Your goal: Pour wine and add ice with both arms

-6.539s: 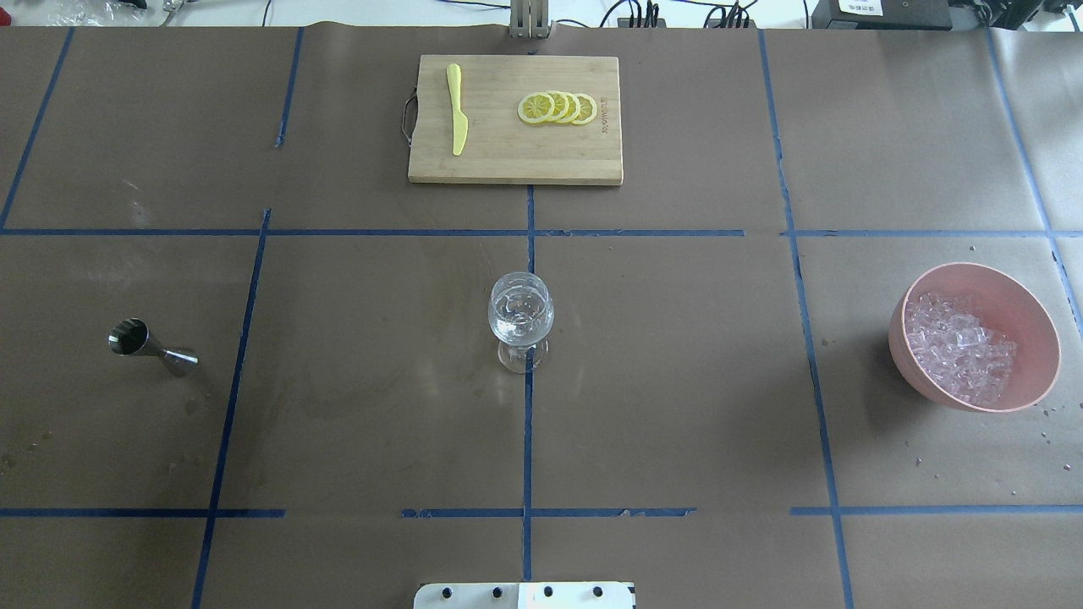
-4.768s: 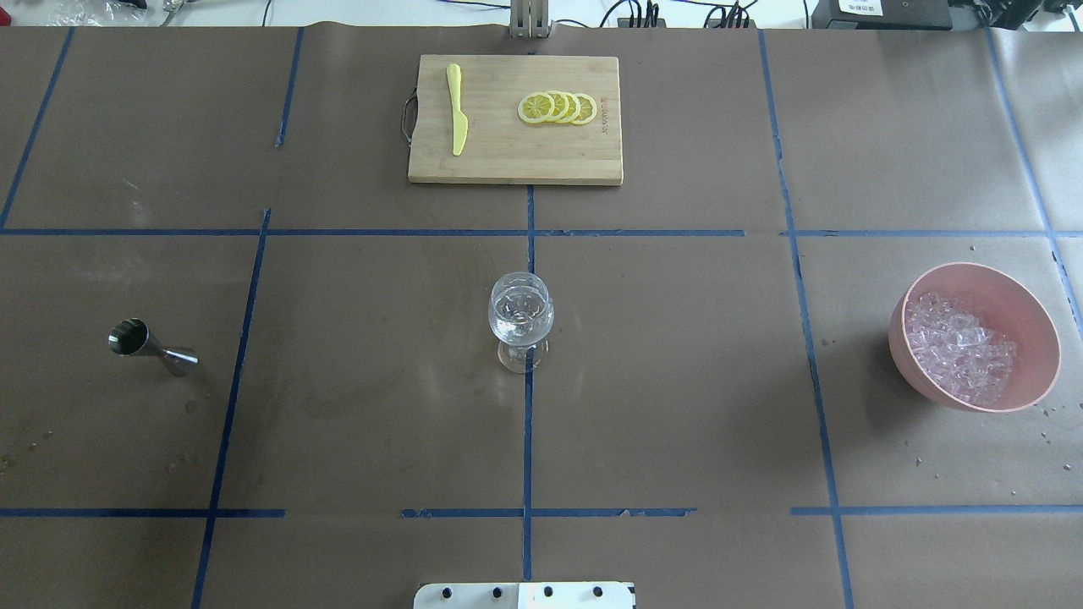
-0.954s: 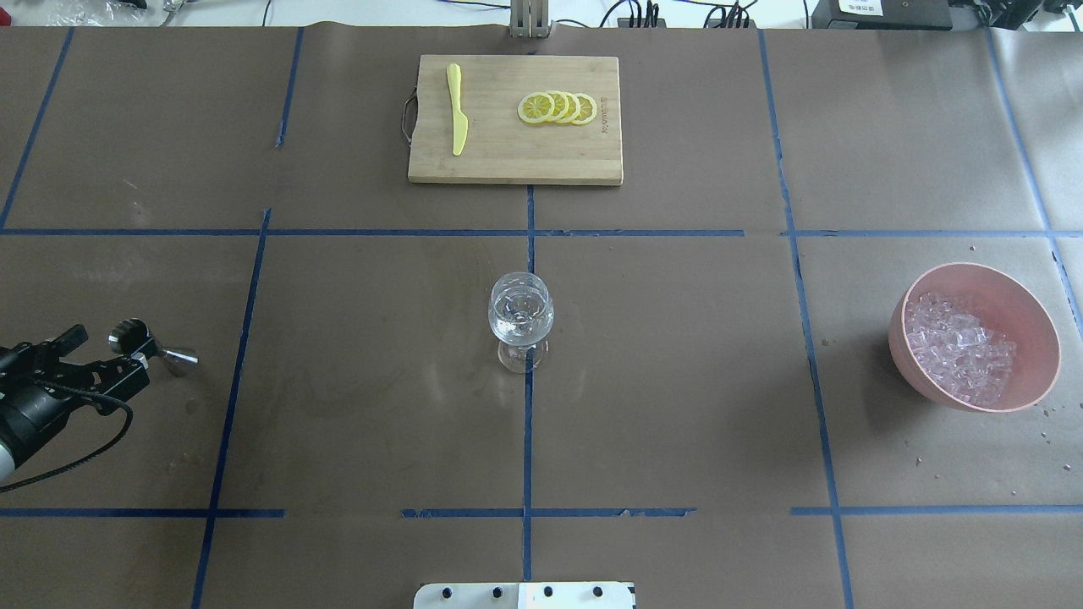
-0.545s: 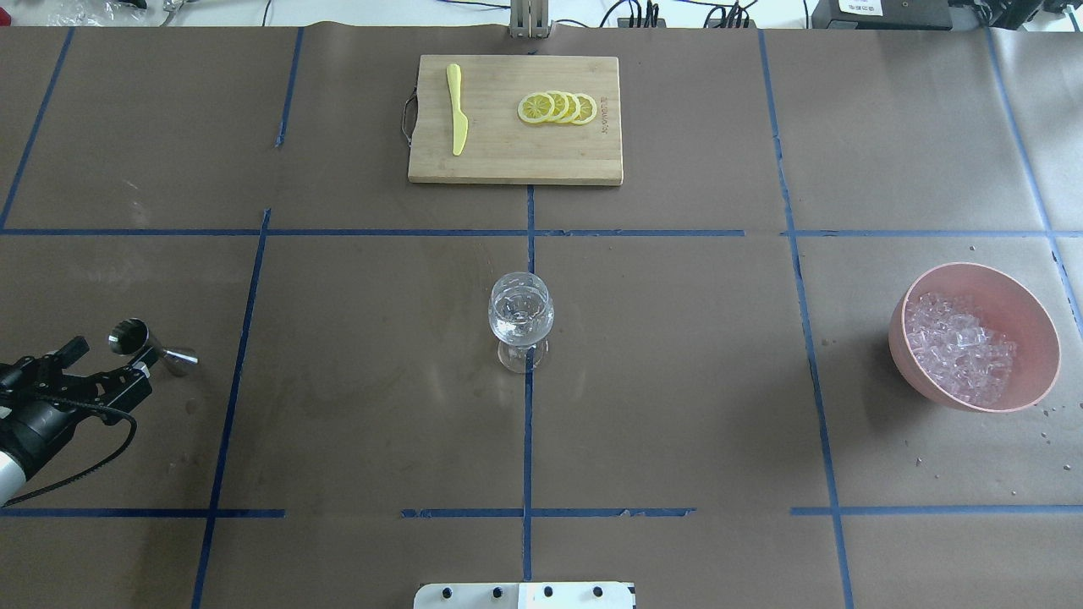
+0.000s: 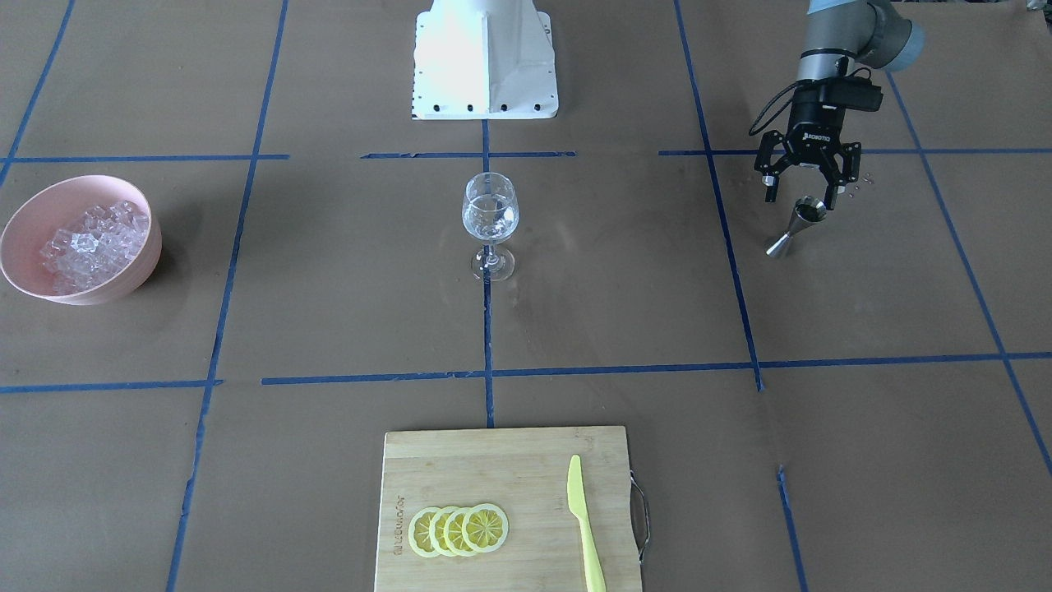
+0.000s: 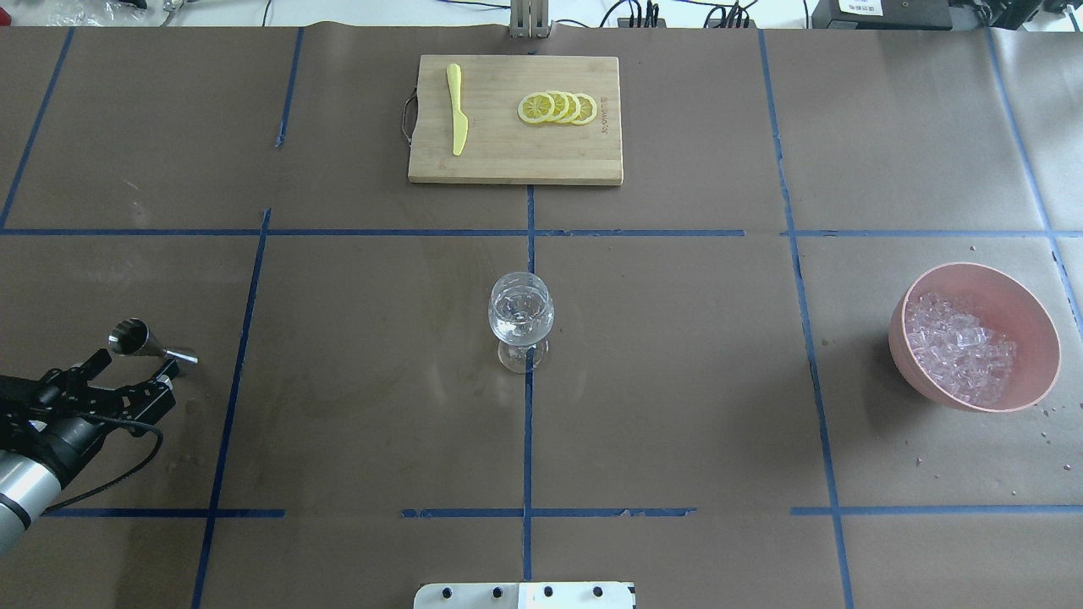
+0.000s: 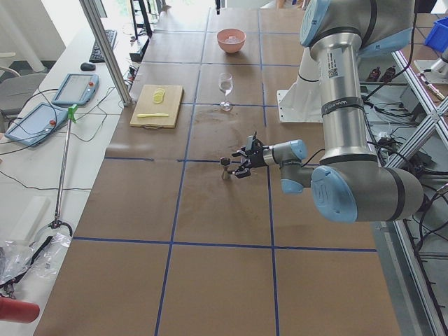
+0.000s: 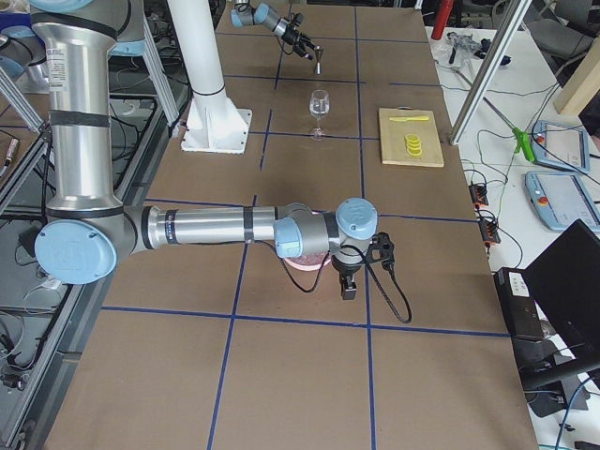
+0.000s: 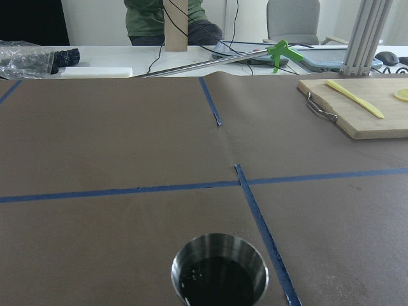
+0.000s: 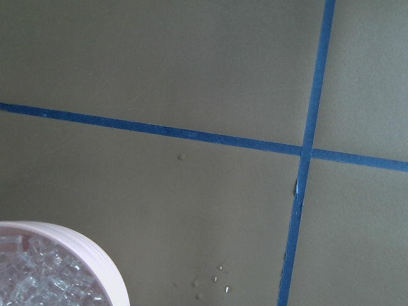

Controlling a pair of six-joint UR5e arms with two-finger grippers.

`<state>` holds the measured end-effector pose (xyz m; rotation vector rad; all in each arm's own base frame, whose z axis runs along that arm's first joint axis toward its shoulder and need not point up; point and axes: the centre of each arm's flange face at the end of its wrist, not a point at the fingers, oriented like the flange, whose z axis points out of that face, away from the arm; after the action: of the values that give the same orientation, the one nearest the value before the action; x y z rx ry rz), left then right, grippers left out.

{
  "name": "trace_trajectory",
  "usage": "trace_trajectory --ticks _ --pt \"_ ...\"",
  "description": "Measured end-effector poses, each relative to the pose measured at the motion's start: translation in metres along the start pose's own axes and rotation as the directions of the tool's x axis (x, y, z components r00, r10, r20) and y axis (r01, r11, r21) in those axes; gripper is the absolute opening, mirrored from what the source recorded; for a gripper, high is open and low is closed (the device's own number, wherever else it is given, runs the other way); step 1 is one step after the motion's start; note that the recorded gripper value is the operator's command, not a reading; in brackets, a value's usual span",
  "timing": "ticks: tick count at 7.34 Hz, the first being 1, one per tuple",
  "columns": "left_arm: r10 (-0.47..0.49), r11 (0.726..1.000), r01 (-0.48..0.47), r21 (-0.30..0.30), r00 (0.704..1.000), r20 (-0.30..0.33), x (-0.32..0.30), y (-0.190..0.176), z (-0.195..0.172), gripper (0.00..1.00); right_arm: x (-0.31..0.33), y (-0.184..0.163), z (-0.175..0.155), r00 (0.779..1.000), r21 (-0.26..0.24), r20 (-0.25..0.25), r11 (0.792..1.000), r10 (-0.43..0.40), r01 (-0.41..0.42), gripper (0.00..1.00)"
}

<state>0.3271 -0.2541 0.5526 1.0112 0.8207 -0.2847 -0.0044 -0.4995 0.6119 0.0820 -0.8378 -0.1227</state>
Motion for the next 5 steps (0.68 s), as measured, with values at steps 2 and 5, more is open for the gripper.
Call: trace_trajectory --ticks 2,5 --pt "0.016 1.0 -0.016 0.015 1.0 0.021 -0.001 0.018 0.015 0.98 0.0 0.0 0.0 1.0 0.0 0.0 1.0 0.0 0.0 1.0" --pt "0.021 0.996 -0.025 0.086 0.998 0.055 0.003 0.031 0.032 0.93 0.0 0.0 0.0 1.0 0.0 0.0 1.0 0.0 0.0 1.0"
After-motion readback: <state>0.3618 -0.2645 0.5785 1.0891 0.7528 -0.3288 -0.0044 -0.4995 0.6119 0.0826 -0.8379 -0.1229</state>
